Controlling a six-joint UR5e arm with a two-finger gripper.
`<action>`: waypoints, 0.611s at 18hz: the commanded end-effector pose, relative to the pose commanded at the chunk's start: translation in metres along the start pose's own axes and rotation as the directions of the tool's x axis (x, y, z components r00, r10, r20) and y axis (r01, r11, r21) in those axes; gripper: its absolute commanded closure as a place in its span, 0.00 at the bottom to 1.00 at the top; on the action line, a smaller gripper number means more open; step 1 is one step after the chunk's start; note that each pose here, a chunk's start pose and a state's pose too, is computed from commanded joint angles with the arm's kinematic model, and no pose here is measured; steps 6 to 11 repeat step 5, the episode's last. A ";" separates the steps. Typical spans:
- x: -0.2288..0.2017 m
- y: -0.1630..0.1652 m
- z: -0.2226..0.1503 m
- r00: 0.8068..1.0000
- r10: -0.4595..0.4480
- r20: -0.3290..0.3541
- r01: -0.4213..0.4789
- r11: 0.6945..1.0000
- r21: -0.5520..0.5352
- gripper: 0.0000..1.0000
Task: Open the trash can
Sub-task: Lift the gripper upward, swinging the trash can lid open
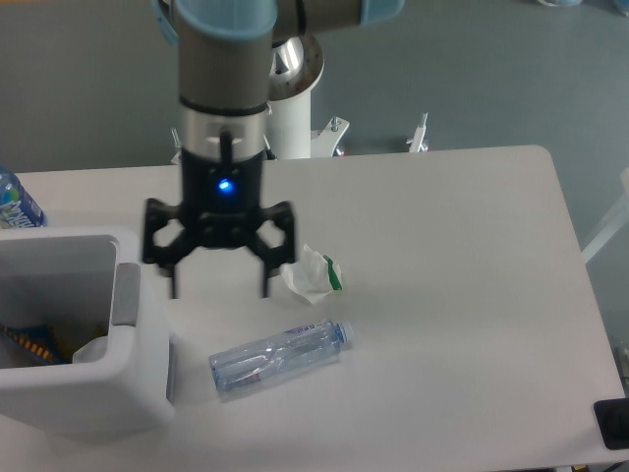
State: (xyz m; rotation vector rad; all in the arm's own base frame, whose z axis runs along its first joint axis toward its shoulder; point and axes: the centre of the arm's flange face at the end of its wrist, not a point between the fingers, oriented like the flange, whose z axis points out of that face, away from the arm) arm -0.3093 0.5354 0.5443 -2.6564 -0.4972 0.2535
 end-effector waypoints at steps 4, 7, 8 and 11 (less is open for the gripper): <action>-0.037 0.032 -0.002 0.993 0.121 -0.005 -0.120 0.986 -0.116 0.00; -0.049 0.041 -0.003 0.992 0.126 0.000 -0.125 0.984 -0.124 0.00; -0.049 0.041 -0.003 0.992 0.126 0.000 -0.125 0.984 -0.124 0.00; -0.049 0.041 -0.003 0.992 0.126 0.000 -0.125 0.984 -0.124 0.00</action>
